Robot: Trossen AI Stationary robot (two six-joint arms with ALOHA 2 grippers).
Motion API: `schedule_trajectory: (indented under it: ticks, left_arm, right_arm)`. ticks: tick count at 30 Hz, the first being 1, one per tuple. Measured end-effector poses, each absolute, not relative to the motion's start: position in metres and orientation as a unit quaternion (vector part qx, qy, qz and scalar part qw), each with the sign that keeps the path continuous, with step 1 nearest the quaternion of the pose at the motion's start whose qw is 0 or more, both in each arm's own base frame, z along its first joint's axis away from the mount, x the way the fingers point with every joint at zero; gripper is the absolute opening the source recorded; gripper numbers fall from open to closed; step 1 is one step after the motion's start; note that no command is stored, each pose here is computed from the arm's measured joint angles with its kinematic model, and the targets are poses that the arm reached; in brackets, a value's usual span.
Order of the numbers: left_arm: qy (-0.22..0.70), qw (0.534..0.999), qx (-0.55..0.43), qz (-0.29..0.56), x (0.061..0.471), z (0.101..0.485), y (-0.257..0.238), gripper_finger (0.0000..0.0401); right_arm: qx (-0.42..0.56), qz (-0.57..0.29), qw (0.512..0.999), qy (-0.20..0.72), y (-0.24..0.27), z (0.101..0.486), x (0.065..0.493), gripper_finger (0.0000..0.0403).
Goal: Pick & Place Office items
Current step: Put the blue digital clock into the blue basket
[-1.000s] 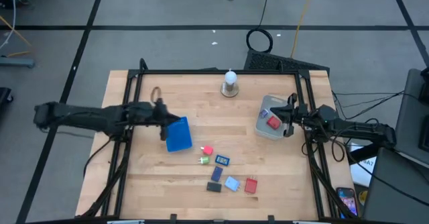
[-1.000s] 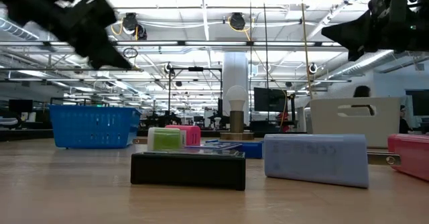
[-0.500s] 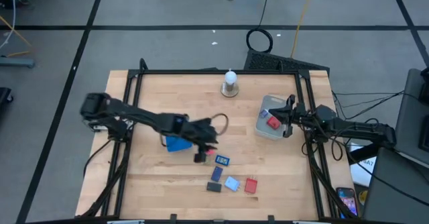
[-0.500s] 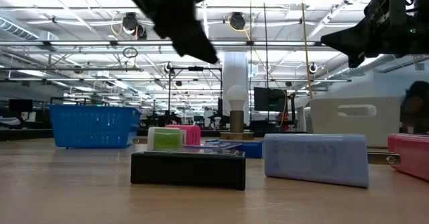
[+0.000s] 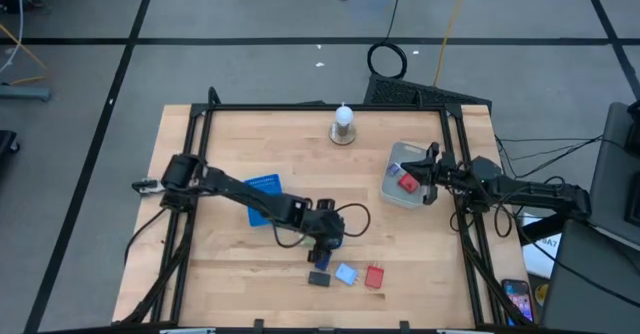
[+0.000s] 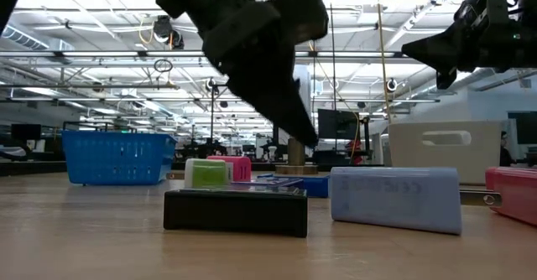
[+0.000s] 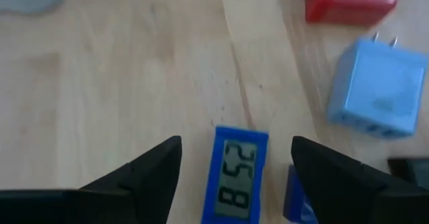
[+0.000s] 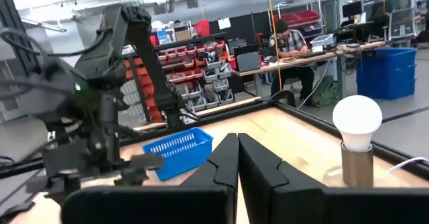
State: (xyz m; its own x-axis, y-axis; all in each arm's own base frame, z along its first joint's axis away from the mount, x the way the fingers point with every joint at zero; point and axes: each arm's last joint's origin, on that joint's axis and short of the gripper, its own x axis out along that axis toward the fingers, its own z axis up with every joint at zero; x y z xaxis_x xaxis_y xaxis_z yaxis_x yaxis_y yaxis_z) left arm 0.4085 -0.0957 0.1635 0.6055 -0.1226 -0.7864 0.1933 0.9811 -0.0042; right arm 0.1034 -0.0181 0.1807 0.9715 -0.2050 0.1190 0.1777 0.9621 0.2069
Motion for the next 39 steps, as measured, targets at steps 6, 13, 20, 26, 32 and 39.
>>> schedule_trajectory:
  ticks: [6,13,20,26,32,39]
  left_arm:
    - [0.455,0.885,0.032,-0.096,0.41,0.153,-0.099,0.0282]
    - [0.465,0.881,0.043,-0.078,0.411,0.144,-0.098,0.0274]
    - [0.502,0.863,0.047,-0.02,0.409,0.136,-0.078,0.0273]
    - [0.504,0.863,0.037,-0.006,0.413,0.136,-0.051,0.0273]
    - [0.507,0.86,0.028,-0.053,0.414,0.135,-0.037,0.0273]
    - [0.513,0.857,0.01,-0.044,0.415,0.131,-0.037,0.0239]
  right_arm:
    - [0.107,-0.098,0.988,-0.058,-0.018,0.178,0.104,0.0004]
    - [0.113,-0.097,0.987,-0.065,-0.018,0.18,0.105,0.0004]
    - [0.119,-0.098,0.986,-0.064,-0.019,0.18,0.106,0.0004]
    - [0.118,-0.097,0.986,-0.063,-0.018,0.179,0.106,0.0004]
    - [0.119,-0.097,0.986,-0.063,-0.018,0.179,0.106,0.0004]
    - [0.121,-0.097,0.986,-0.063,-0.018,0.179,0.106,0.0004]
